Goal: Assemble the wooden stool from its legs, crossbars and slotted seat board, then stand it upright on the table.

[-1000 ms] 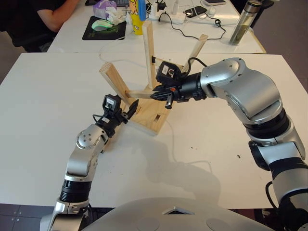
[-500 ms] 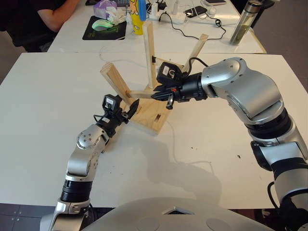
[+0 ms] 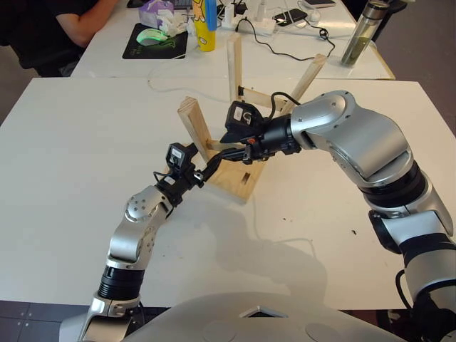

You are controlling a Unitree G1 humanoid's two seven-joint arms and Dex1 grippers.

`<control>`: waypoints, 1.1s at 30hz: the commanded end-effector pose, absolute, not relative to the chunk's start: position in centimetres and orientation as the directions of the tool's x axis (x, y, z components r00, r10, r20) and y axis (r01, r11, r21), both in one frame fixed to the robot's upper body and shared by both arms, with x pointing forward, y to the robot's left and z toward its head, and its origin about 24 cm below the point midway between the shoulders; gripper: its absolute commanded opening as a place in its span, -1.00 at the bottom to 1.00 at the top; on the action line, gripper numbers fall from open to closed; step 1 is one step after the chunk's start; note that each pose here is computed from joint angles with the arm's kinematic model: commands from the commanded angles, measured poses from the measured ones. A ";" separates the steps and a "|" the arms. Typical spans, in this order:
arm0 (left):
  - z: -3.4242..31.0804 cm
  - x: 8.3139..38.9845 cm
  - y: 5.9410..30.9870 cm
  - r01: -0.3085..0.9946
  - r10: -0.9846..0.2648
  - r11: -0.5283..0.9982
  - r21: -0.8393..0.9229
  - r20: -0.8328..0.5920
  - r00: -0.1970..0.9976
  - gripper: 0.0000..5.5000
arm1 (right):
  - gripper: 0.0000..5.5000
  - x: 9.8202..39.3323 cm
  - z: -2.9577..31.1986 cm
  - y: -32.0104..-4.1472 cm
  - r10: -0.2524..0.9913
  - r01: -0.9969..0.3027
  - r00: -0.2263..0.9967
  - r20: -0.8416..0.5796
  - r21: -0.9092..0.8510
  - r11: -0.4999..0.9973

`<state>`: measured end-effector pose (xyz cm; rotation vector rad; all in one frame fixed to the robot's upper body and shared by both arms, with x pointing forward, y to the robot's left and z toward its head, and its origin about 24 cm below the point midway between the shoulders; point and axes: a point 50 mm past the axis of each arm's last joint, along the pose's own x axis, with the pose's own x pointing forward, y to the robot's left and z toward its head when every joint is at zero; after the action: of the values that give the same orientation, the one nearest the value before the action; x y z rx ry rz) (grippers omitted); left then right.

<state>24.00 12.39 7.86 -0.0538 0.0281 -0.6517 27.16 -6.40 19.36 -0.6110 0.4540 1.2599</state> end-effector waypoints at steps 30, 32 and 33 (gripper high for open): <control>7.9 24.1 15.0 0.668 -0.659 0.739 0.085 -0.116 0.743 0.12 | 0.40 29.3 21.0 -22.9 0.513 -0.662 0.684 -0.518 -0.147 0.735; 7.8 23.9 15.5 0.682 -0.669 0.725 0.097 -0.138 0.730 0.12 | 0.40 28.2 18.2 -23.8 0.458 -0.660 0.652 -0.604 -0.156 0.735; 7.8 23.8 15.8 0.692 -0.676 0.714 0.103 -0.153 0.721 0.12 | 0.40 27.4 16.8 -23.9 0.452 -0.673 0.623 -0.638 -0.143 0.726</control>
<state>23.88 15.13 7.78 0.1162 0.0831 -0.7371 28.79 -23.64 19.24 -0.3396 0.5336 0.6539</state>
